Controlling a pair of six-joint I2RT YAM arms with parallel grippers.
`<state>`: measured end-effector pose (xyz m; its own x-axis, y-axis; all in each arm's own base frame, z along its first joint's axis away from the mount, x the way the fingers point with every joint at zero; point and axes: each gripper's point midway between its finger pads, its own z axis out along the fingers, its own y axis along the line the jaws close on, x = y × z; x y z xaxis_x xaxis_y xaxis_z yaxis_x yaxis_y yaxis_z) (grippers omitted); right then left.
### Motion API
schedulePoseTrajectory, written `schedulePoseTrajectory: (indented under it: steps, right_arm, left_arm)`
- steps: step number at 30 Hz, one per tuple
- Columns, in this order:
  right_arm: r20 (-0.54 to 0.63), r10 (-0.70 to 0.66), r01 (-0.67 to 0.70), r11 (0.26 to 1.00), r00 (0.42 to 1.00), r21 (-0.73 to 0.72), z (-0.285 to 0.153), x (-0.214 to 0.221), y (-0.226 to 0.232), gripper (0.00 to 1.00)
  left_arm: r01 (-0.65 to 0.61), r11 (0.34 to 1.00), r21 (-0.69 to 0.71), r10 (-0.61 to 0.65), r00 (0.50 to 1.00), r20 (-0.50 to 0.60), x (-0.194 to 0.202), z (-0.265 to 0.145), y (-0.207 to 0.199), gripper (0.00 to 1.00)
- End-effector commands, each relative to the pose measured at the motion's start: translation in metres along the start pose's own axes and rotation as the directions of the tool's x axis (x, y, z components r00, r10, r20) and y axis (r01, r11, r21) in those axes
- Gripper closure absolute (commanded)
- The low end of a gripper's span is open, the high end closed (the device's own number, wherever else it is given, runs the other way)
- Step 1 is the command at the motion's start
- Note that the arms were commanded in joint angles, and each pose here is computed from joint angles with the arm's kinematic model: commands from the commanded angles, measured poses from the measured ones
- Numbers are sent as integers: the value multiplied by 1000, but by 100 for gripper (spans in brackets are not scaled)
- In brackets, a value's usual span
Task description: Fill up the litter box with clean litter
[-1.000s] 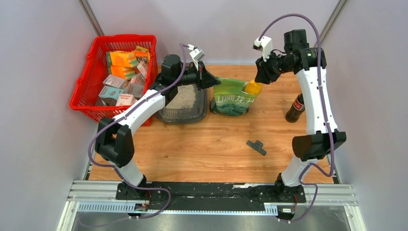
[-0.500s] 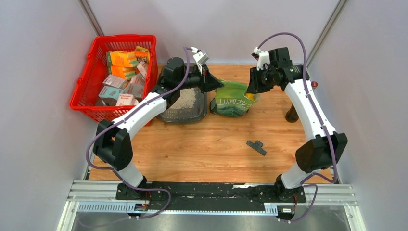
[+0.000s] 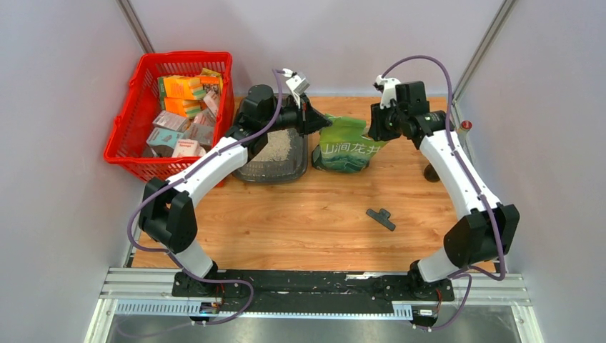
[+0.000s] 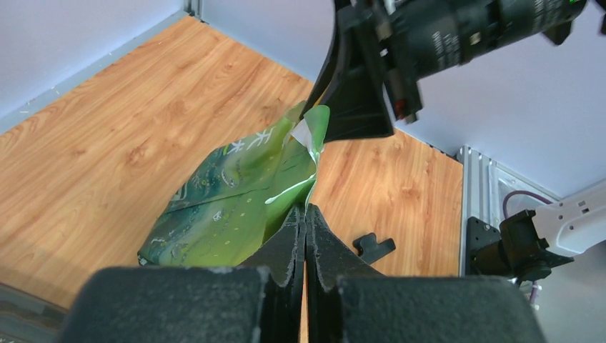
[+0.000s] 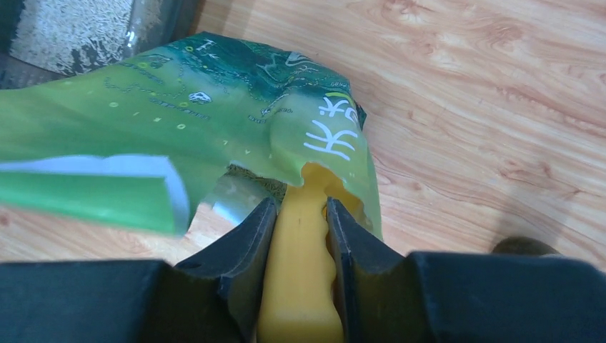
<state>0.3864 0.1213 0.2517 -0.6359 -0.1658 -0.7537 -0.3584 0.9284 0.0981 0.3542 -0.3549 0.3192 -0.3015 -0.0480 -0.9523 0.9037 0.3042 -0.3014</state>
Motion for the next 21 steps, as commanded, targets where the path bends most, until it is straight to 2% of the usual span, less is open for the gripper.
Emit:
schedulePoseTrajectory:
  steps: [1,5,7,11,16,19,20,21]
  right_arm:
    - [-48,-6,12,992,999,126,29,19,-27,100]
    - [-69,63,-55,992,996,115,41,33,-23,100]
    - [-89,163,-161,986,983,39,48,37,-6,100]
    - [-118,276,-288,953,954,-97,53,33,16,100]
    - [-181,358,-392,896,916,-210,62,37,37,100]
    - [-247,435,-497,802,866,-331,61,33,50,100]
    - [-223,459,-510,776,860,-370,62,23,44,100]
    - [-283,505,-578,700,816,-419,60,22,52,100]
  left_arm:
    - [-144,987,70,133,980,148,-62,-4,-31,100]
    - [-144,987,69,132,980,150,-61,-4,-31,100]
    - [-141,988,68,129,979,155,-62,-3,-30,100]
    - [-146,987,65,135,979,154,-62,-2,-28,100]
    - [-156,986,54,149,981,123,-58,0,-22,100]
    - [-182,982,46,177,980,91,-55,-1,-19,100]
    - [-196,980,44,191,978,85,-56,-2,-18,100]
    - [-193,980,39,190,980,60,-51,-4,-15,100]
